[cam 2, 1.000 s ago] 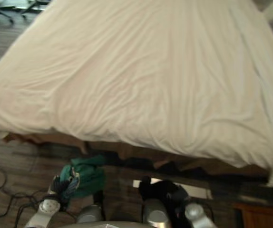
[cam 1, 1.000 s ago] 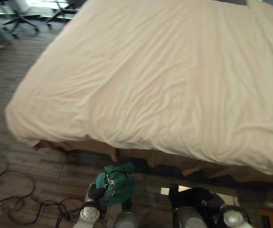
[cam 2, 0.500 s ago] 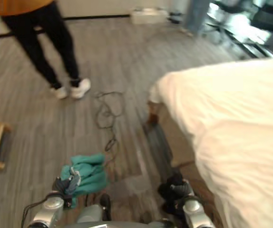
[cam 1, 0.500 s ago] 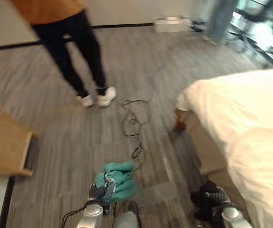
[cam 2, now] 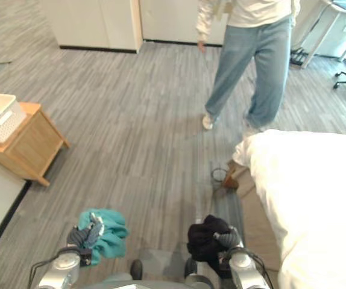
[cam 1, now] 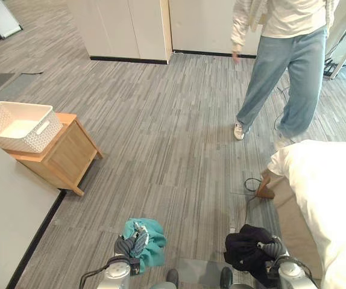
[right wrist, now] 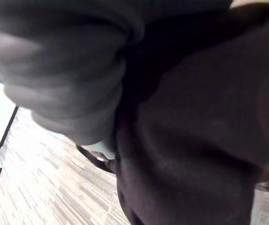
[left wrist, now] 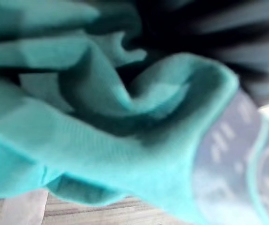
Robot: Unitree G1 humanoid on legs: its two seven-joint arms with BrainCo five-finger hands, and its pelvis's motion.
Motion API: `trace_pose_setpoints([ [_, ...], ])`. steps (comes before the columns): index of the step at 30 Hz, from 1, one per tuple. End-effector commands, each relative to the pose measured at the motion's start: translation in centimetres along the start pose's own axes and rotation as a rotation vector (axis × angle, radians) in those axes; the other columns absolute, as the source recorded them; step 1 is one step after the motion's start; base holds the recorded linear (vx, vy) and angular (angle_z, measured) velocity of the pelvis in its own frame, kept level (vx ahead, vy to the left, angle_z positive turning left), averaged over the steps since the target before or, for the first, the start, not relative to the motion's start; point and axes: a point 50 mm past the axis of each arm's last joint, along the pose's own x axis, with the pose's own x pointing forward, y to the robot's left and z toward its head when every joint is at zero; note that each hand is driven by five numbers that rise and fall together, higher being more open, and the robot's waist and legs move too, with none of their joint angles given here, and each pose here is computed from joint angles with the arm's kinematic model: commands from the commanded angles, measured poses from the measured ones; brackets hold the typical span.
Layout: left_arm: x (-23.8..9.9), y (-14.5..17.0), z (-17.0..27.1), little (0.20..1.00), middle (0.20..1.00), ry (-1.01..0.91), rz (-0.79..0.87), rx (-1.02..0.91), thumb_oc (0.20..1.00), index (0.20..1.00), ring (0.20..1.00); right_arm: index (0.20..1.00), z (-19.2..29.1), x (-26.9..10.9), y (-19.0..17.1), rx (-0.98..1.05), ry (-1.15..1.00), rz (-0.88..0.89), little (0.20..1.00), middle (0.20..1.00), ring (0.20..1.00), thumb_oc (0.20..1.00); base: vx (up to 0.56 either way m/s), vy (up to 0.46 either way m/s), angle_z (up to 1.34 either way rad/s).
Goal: Tidy up the quilt and then pick up the clothes from the bed and put them into the laundry hamper.
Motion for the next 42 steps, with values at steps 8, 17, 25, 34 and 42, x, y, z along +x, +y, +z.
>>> trace_pose_setpoints([
  [8, 0.8, -1.7, 3.9, 0.2, 0.2, -0.133, -0.037, -0.08, 0.2, 0.2, 0.2, 0.2, 6.2, 0.7, -4.1, -0.088, -0.234, -0.115, 0.2, 0.2, 0.2, 0.2, 0.34, -0.015, 0.06],
  [17, 1.1, 0.5, 4.3, 0.2, 0.2, -0.137, 0.02, -0.063, 0.2, 0.2, 0.2, 0.2, 8.2, 1.2, -2.0, -0.088, -0.289, -0.056, 0.2, 0.2, 0.2, 0.2, 0.49, 0.141, -0.04],
  [25, 1.7, -0.2, 9.7, 0.2, 0.2, -0.319, 0.012, -0.032, 0.2, 0.2, 0.2, 0.2, 9.8, 0.4, -3.0, -0.068, -0.388, -0.088, 0.2, 0.2, 0.2, 0.2, 0.59, -0.008, 0.7],
  [34, 1.5, -0.2, 6.2, 0.2, 0.2, -0.205, 0.025, -0.059, 0.2, 0.2, 0.2, 0.2, 8.4, 0.4, -2.8, -0.123, -0.347, -0.056, 0.2, 0.2, 0.2, 0.2, 0.67, -0.292, 0.97],
  [42, 1.4, -1.3, 5.4, 0.2, 0.2, -0.185, -0.017, -0.037, 0.2, 0.2, 0.2, 0.2, 9.7, 0.5, -4.3, -0.109, -0.385, -0.105, 0.2, 0.2, 0.2, 0.2, 0.55, -0.095, 0.1],
])
